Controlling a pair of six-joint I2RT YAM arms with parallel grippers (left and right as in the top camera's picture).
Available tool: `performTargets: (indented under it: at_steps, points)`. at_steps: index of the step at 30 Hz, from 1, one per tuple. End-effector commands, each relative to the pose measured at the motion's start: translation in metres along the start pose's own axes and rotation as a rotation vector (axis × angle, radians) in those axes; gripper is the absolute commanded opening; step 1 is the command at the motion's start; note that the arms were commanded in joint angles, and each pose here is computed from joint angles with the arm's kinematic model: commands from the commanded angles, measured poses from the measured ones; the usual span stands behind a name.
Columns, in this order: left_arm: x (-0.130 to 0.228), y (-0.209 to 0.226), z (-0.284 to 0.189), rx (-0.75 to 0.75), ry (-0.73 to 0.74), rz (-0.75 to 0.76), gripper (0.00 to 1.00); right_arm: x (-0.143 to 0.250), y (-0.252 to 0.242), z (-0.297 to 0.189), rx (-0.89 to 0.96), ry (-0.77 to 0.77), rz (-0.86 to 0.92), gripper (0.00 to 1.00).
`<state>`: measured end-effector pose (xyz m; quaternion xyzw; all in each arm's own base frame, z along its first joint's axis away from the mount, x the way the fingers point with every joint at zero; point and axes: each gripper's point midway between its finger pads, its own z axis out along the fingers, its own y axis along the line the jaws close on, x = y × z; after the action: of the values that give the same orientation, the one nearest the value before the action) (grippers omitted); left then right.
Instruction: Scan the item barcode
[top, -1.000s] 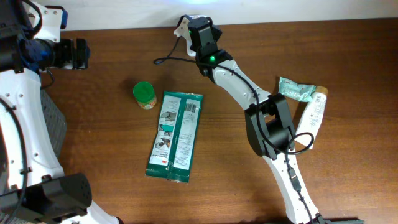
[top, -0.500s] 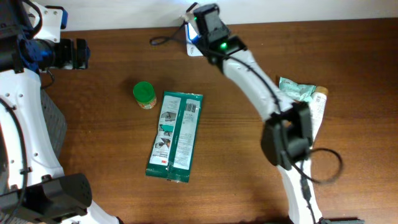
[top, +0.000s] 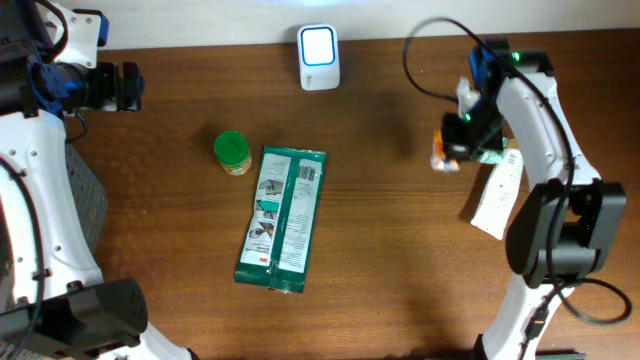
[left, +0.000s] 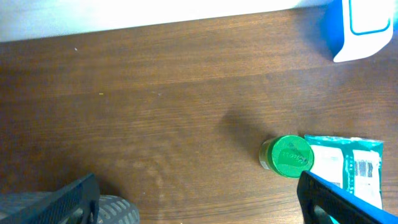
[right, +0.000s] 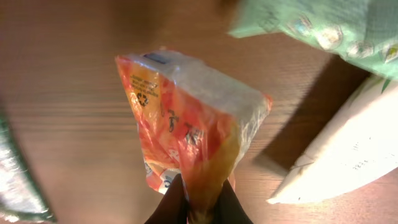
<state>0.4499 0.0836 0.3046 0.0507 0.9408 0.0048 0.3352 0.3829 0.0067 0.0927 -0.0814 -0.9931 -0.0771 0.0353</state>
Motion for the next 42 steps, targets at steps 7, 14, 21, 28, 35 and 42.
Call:
performTargets:
  at_steps: [7, 14, 21, 28, 35, 42]
  points:
    - [-0.003, 0.000, -0.006, -0.003, -0.017, 0.017, 0.99, 0.014, -0.023, 0.013, -0.074, 0.056, 0.018, 0.49]
    - [-0.003, 0.000, -0.006, -0.003, -0.017, 0.017, 0.99, 0.010, 0.041, 0.004, -0.091, 0.009, -0.160, 0.55]
    - [-0.003, 0.000, -0.006, -0.003, -0.017, 0.017, 0.99, 0.032, 0.110, 0.016, -0.088, 0.026, -0.350, 0.56]
    - [-0.003, 0.000, -0.006, -0.003, -0.016, 0.017, 0.99, 0.048, 0.178, 0.015, -0.335, 0.036, -0.408, 0.59]
    - [-0.006, -0.007, -0.006, 0.036, -0.033, 0.011, 0.99, 0.046, 0.193, 0.018, -0.345, 0.007, -0.430, 0.59]
    - [0.040, -0.081, 0.014, 0.407, 0.145, -0.102, 0.22, 0.041, 0.195, 0.017, -0.351, -0.015, -0.438, 0.61]
